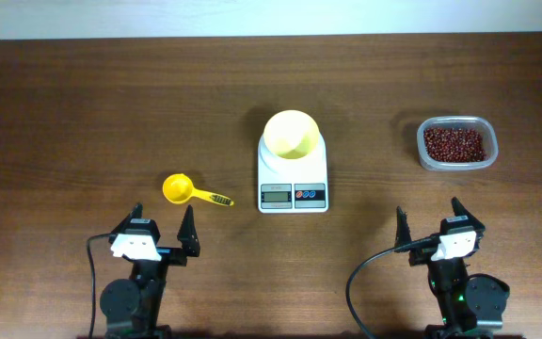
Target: Scoop item into bowl and weigh 50g on scale
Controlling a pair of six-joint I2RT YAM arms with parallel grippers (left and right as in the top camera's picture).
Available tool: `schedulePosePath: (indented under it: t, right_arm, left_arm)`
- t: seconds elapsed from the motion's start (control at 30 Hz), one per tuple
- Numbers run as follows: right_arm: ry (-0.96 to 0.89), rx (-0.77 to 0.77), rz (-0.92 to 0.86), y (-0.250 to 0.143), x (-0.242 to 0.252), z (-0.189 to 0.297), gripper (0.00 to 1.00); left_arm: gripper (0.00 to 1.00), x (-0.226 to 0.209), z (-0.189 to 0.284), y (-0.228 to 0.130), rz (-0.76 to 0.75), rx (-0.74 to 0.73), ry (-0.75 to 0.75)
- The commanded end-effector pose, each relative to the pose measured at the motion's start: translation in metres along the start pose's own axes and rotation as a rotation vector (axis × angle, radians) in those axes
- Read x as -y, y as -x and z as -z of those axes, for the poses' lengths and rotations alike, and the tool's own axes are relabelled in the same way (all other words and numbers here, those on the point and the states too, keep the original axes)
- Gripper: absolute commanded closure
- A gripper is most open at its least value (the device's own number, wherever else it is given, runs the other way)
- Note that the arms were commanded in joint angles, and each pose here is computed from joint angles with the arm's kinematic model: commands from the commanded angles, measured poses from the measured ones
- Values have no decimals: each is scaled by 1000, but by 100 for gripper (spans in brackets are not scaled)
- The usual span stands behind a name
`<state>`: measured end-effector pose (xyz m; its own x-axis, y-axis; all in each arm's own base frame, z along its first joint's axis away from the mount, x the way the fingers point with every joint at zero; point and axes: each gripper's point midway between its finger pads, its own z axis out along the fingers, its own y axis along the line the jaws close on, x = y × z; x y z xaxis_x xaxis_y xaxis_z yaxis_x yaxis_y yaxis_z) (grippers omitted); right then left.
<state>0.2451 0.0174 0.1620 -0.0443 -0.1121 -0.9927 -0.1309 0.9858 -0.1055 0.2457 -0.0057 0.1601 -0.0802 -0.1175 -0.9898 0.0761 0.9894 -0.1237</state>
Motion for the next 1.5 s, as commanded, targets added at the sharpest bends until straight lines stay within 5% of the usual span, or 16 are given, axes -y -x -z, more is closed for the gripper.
schedulePosePath:
  t: [0.0,1.47]
  right_arm:
    - [-9,-8,5,-3,2,0,1]
    - [-9,-8,5,-3,2,0,1]
  left_arm:
    - [1,-1,0,-2,3,-6,8]
    - [1,-6,0,15,-35,65,37]
